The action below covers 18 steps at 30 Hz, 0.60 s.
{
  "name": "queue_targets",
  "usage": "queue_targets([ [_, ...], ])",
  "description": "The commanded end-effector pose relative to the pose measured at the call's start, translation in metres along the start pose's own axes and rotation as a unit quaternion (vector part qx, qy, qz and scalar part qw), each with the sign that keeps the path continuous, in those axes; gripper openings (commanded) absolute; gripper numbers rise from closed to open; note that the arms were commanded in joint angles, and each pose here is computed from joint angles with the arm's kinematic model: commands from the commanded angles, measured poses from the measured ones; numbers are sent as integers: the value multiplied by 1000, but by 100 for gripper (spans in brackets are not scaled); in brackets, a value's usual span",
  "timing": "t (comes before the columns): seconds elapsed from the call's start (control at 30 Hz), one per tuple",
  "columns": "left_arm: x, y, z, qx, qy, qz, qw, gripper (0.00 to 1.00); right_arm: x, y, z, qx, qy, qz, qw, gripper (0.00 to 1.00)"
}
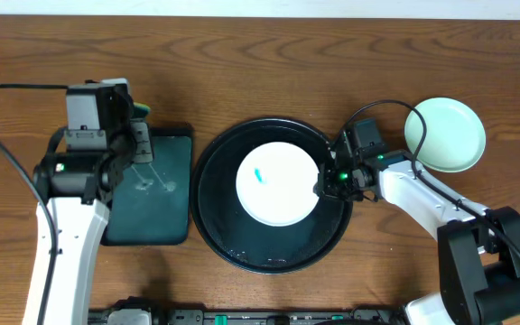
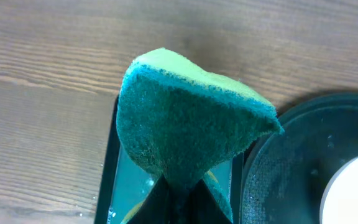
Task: Clean dirty plates on tray and stack at the side
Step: 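Lift the green sponge from the water tray with the left gripper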
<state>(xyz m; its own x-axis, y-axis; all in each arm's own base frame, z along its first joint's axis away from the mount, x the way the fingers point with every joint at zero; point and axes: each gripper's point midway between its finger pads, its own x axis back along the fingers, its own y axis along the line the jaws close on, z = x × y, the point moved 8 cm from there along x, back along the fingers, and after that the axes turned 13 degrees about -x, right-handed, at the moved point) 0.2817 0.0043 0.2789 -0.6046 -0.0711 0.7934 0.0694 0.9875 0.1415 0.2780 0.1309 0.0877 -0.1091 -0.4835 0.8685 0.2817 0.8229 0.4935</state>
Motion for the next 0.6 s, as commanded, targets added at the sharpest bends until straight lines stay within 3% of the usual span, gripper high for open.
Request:
queue_targets([
  [0.0, -5, -2, -2, 10, 5, 9, 1000, 7, -2, 7, -2, -39, 0, -11, 999, 1],
  [0.57, -6, -34, 0, -9, 22, 42, 999, 7, -53, 33, -7, -33, 75, 21, 996, 1],
])
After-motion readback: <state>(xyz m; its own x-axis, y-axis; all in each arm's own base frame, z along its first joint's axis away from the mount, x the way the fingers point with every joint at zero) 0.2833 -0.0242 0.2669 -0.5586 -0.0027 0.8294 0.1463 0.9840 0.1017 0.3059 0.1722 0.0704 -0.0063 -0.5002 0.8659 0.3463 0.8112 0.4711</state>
